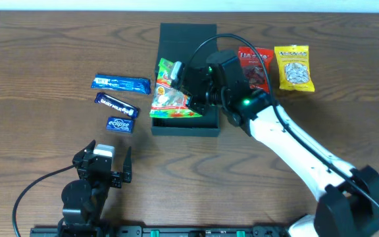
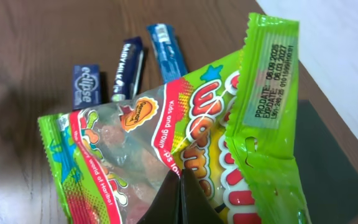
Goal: Pack container
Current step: 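Carry the Haribo bag into the box and release it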
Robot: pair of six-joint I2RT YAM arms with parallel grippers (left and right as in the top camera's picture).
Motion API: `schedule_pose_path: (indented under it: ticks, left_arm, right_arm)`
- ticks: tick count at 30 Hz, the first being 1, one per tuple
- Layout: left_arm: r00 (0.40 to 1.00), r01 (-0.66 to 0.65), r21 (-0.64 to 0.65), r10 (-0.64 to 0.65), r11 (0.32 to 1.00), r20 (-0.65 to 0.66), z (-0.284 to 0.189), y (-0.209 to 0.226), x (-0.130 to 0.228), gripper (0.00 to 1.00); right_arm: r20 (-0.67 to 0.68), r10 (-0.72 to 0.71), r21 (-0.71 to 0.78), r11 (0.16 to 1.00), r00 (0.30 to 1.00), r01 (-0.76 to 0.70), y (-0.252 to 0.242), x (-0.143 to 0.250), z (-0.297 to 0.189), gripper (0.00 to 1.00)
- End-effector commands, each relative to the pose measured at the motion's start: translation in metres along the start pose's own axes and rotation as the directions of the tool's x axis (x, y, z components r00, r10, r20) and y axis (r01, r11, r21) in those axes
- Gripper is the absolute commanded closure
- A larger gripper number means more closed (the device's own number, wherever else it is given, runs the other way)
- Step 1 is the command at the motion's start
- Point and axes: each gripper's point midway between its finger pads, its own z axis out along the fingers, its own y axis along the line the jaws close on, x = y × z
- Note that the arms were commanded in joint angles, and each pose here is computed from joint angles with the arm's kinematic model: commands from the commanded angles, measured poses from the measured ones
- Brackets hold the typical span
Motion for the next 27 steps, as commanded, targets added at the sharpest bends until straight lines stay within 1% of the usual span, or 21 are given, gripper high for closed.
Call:
schedule_pose_path:
  ticks: [1, 5, 9, 11, 12, 13, 14, 19, 23, 25, 27]
  left_arm:
    - [1.0, -0.015, 0.008, 0.015, 1.0, -0.022, 0.003, -0.002, 0.01, 0.05]
    - [1.0, -0.015, 0.008, 0.015, 1.0, -0.022, 0.003, -0.002, 0.01, 0.05]
    - [1.0, -0.015, 0.008, 0.015, 1.0, -0.022, 0.003, -0.002, 0.01, 0.05]
    - [1.0, -0.015, 0.008, 0.015, 1.0, -0.022, 0.003, -0.002, 0.01, 0.05]
    - [1.0, -0.015, 0.008, 0.015, 1.0, -0.022, 0.003, -0.002, 0.01, 0.05]
    - [1.0, -0.015, 0.008, 0.015, 1.0, -0.022, 0.003, -0.002, 0.01, 0.05]
    - [1.0, -0.015, 0.008, 0.015, 1.0, -0.022, 0.003, -0.002, 0.01, 0.05]
    - [1.0, -0.015, 0.008, 0.015, 1.0, -0.022, 0.003, -0.002, 0.01, 0.05]
    - [1.0, -0.015, 0.008, 0.015, 1.0, -0.022, 0.003, -0.002, 0.01, 0.05]
    - [1.0, -0.015, 0.008, 0.015, 1.0, -0.022, 0.003, -0.002, 0.01, 0.05]
    - [1.0, -0.015, 0.009, 0.015, 1.0, -0.022, 0.003, -0.002, 0.01, 0.05]
  right_arm:
    - [0.057, -0.048, -0.067, 0.996, 0.997, 0.052, 0.011, -0.01, 0.006, 0.99]
    - [0.032, 0.025, -0.083, 0.996, 0.999, -0.022, 0.013, -0.003, 0.013, 0.99]
    - [0.026, 0.029, -0.074, 0.997, 0.999, -0.027, 0.012, -0.001, 0.013, 0.99]
    - [0.023, 0.058, -0.075, 0.996, 0.998, -0.056, 0.012, -0.001, 0.013, 0.99]
    - [0.022, 0.079, -0.075, 0.994, 0.997, -0.077, 0.012, -0.001, 0.013, 0.9]
    - [0.021, 0.103, -0.076, 0.992, 0.995, -0.101, 0.012, -0.001, 0.013, 0.49]
    - [0.021, 0.12, -0.075, 0.99, 0.993, -0.118, 0.011, -0.002, 0.013, 0.01]
    - [0.033, 0.185, -0.064, 0.981, 0.982, -0.182, 0.007, -0.007, 0.007, 0.01]
    - [0.064, 0.211, -0.049, 0.977, 0.975, -0.208, 0.002, -0.017, 0.001, 0.01]
    - [0.05, 0.218, -0.045, 0.975, 0.975, -0.216, 0.002, -0.013, 0.001, 0.01]
    - [0.015, 0.228, -0.005, 0.974, 0.974, -0.228, -0.002, -0.004, 0.003, 0.01]
